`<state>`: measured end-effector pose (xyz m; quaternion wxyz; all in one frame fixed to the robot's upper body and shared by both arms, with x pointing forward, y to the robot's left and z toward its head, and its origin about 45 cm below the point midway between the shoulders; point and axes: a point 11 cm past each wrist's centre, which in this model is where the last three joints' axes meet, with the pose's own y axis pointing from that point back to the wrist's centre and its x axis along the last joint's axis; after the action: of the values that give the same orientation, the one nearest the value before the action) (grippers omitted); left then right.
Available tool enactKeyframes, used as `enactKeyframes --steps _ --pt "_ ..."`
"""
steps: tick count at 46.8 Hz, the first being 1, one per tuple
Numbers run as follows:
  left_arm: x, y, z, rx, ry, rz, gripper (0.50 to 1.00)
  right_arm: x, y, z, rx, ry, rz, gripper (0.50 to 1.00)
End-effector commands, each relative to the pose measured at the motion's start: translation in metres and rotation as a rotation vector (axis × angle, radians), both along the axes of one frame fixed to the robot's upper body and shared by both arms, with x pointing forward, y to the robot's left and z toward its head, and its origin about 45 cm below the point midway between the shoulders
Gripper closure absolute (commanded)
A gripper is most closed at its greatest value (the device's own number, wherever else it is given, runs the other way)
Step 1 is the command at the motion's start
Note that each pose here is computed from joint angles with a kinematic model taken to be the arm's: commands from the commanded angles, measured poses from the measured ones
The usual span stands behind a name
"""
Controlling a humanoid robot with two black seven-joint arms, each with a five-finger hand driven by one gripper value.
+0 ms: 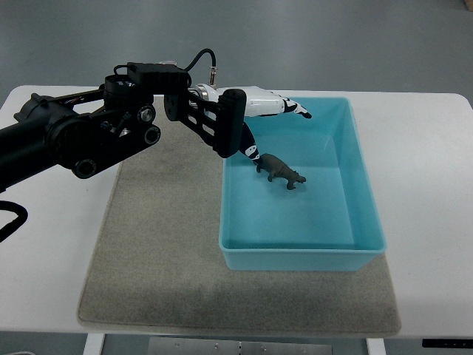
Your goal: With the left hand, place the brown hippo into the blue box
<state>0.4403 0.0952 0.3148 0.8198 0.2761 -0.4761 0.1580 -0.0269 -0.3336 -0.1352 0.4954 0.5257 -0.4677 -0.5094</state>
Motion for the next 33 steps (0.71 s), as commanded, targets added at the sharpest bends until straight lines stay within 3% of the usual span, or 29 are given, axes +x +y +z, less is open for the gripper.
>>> enactKeyframes --steps 1,20,33 --pt "0.007 0.011 0.018 -0.13 0.058 0.054 0.508 0.0 0.0 0.0 0.0 0.0 0.0 0.564" --pt "0.028 0.067 0.063 -0.549 0.215 0.237 0.506 0.0 0.0 0.0 0.0 0.0 0.0 0.564" --pt "0.03 0.113 0.054 -0.702 0.357 0.343 0.504 0.0 0.0 0.0 0.0 0.0 0.0 0.564"
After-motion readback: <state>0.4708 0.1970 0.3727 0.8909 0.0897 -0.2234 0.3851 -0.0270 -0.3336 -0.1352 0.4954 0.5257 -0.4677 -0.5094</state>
